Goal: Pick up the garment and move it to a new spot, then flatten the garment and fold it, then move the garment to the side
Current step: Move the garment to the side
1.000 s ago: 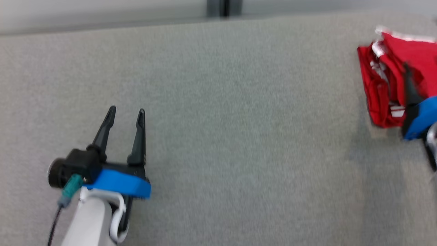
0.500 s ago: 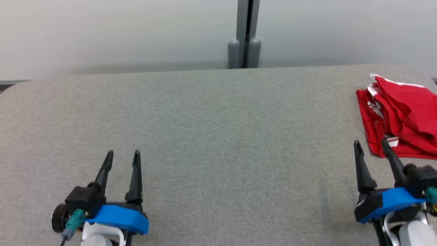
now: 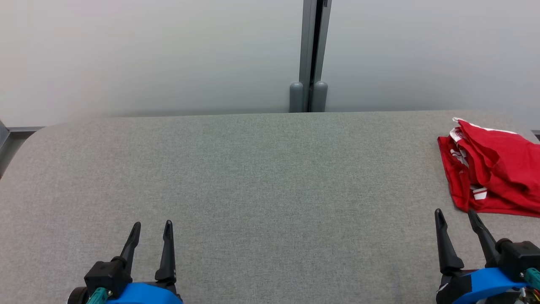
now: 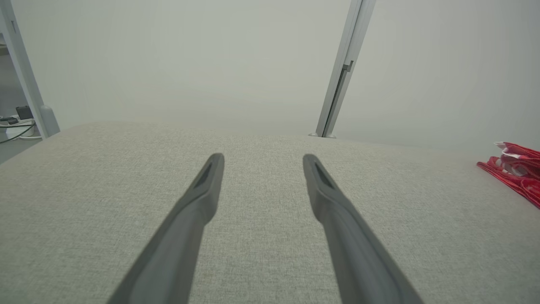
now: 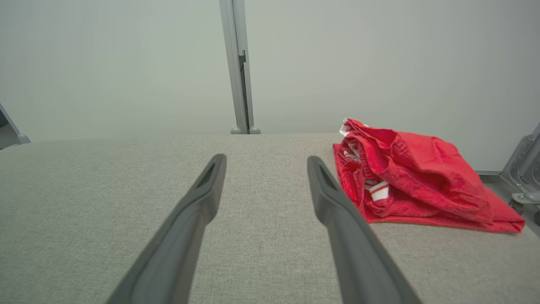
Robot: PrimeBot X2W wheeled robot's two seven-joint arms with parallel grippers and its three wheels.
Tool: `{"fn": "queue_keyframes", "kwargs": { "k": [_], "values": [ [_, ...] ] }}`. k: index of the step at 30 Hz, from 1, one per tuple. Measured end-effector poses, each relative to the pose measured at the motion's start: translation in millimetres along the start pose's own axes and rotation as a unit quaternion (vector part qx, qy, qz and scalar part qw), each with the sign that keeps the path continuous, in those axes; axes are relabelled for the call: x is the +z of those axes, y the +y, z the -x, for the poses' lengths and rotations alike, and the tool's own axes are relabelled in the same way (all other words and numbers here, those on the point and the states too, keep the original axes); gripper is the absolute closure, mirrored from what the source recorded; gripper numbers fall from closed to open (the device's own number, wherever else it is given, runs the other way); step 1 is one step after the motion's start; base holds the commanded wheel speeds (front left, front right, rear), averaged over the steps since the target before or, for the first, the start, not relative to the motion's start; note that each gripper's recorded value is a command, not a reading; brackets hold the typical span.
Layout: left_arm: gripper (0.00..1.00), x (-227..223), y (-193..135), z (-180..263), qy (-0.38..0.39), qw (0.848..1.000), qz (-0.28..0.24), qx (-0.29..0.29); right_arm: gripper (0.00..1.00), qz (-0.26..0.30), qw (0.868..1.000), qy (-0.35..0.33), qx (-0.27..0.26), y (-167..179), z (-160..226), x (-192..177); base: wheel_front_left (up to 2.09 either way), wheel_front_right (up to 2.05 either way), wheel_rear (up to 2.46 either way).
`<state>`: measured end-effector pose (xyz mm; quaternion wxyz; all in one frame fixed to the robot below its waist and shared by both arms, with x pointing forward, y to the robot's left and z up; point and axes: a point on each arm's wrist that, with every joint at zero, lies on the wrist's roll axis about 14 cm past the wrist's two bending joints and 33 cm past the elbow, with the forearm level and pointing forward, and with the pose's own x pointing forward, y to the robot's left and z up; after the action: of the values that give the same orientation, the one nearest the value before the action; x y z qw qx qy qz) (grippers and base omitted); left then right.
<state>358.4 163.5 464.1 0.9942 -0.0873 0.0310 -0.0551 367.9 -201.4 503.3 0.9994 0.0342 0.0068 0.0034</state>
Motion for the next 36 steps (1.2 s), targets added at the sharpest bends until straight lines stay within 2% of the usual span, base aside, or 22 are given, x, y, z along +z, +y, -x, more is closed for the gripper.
{"fn": "queue_keyframes", "kwargs": {
  "k": [25, 36],
  "values": [
    [0.00, -5.0, 10.7, 17.6, 0.003, 1.000, 0.006, 0.019, 0.00, -0.020, 1.000, 0.016, -0.006, -2.3, 21.4, -10.8, 0.00, 0.00, 0.00],
    [0.00, -8.0, 11.7, 19.4, 0.008, 1.000, 0.004, 0.020, 0.00, -0.018, 1.000, 0.011, 0.013, 10.6, 18.8, -9.6, 0.00, 0.00, 0.00]
  ]
}}
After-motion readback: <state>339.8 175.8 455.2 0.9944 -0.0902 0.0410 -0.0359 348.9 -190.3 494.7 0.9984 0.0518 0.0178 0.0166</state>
